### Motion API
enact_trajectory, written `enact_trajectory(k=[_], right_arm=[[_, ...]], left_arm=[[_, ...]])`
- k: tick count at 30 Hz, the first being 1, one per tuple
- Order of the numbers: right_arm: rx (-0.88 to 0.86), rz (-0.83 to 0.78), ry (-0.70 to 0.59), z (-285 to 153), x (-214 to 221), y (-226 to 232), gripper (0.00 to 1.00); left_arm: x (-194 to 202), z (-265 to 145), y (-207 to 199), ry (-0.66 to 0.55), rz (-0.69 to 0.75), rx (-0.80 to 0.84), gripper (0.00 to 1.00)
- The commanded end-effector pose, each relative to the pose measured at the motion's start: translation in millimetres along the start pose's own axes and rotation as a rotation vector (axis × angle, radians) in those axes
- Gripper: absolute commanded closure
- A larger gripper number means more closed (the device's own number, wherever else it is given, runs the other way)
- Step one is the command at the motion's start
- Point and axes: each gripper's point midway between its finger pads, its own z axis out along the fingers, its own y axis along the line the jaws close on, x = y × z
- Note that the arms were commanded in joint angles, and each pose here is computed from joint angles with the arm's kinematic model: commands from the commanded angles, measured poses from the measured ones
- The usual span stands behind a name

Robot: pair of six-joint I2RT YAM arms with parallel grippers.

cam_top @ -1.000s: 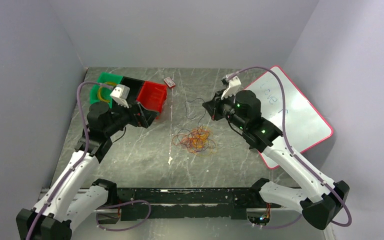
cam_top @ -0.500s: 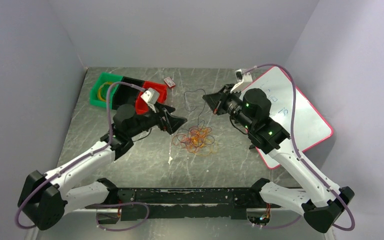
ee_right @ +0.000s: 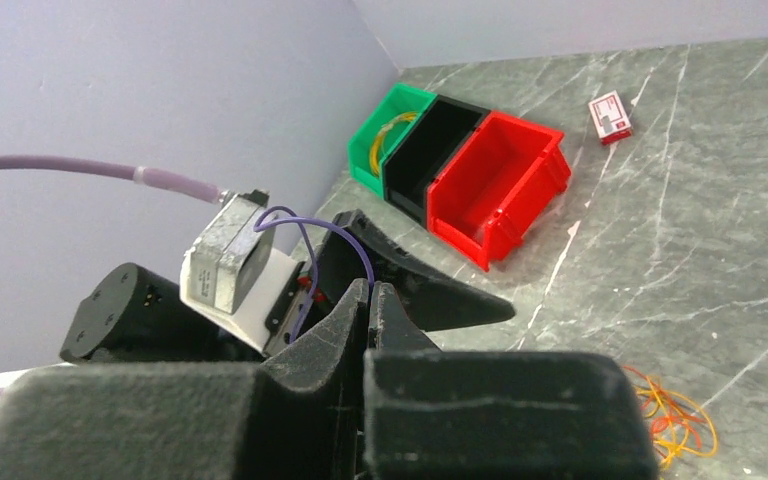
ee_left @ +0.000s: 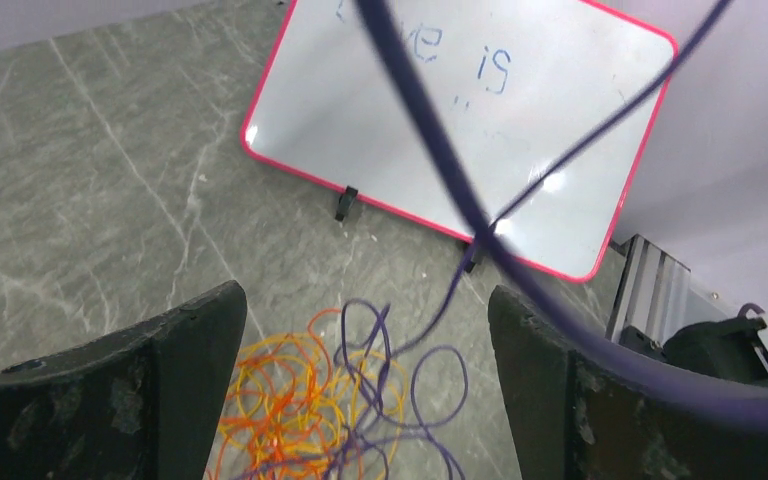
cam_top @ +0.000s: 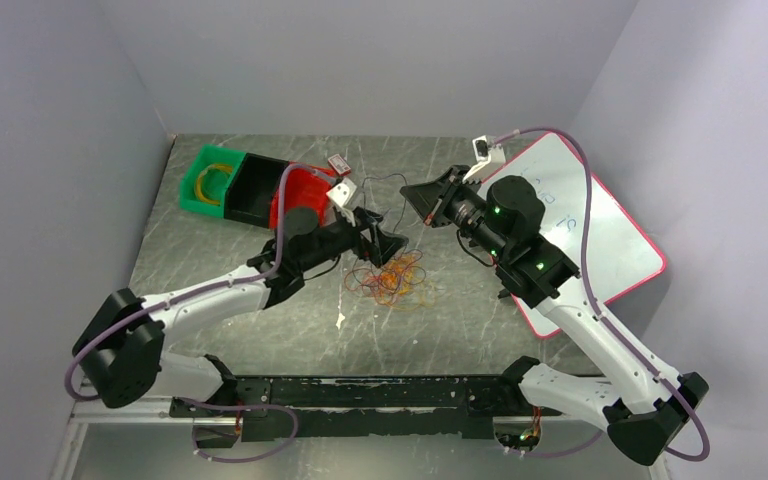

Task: Untangle the cables

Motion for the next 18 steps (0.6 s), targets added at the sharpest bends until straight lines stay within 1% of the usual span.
enact_trajectory(k=[1,5,9,13,14,18], right_arm=[[-0.062,0.022,-0.036,-5.5,-11.4,16.3,1.0],[-0.085,0.027,-0.052,-8.7,-18.2,23.1,1.0],[-0.137,0.04,-0.083,-14.2,-31.8,38.2,1.0],[-0.199,0.033,-0.124,-21.1,-54.7,59.8,1.0],[-0.212,0.03,-0.137,-23.2,-61.0,64.8,1.0],[-0.251,0.01,-0.196,-31.8,-85.9,81.4,1.0]], left_arm=[[-34.3,22.2,-14.4,-0.116,0.043,0.047,0.06],[-18.2,33.7,-13.5,-0.09,0.026,0.057,0.11],[7.2,39.7,-9.3,-0.043,-0.007,0.065,0.16],[42.9,43.6,-7.5,0.03,-0.028,0.088,0.21],[50.8,44.1,-8.0,0.046,-0.058,0.089,0.21],[79.8,42.7,-5.0,0.095,-0.09,0.078,0.22]])
